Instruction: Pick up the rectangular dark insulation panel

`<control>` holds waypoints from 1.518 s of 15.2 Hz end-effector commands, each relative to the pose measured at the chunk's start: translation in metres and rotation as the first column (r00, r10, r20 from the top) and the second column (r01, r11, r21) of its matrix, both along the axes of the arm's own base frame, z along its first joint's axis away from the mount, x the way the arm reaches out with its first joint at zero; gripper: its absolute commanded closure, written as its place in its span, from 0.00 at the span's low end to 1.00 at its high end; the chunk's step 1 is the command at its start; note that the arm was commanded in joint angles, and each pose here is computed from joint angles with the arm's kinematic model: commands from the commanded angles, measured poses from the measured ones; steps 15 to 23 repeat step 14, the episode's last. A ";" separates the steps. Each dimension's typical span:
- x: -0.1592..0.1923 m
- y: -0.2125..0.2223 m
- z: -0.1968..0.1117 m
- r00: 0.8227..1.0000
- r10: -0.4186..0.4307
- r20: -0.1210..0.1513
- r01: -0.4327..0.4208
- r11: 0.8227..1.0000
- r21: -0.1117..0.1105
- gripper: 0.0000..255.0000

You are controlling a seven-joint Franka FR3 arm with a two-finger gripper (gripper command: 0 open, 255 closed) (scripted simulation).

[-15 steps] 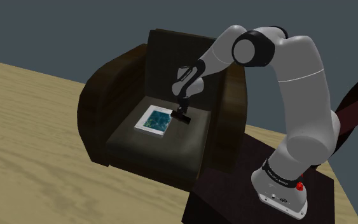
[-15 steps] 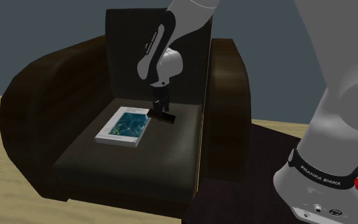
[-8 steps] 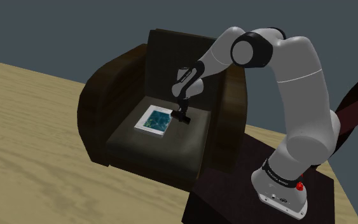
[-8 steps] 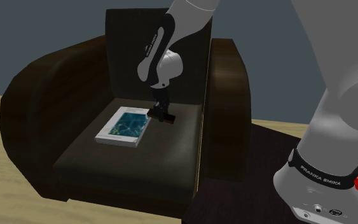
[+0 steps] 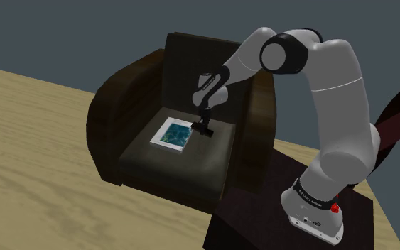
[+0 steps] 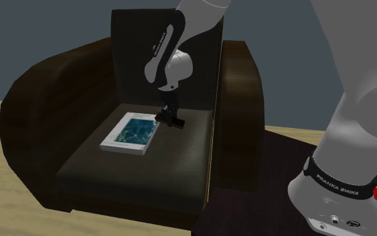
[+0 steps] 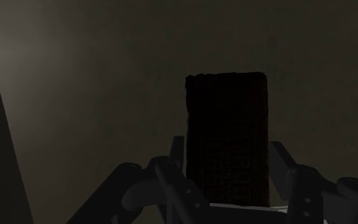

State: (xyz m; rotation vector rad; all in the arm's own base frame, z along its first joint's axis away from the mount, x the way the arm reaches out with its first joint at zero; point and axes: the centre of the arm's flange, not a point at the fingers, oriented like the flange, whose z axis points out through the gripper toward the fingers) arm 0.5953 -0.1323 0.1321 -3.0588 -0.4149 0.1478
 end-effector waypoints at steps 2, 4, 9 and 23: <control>0.001 0.000 0.016 1.000 0.000 0.000 0.000 1.000 0.000 1.00; 0.001 0.000 0.026 1.000 0.000 0.000 0.000 1.000 0.000 1.00; 0.001 0.000 0.053 1.000 0.000 0.000 0.000 1.000 0.000 1.00; 0.001 0.000 0.069 1.000 0.000 0.000 0.000 1.000 0.000 1.00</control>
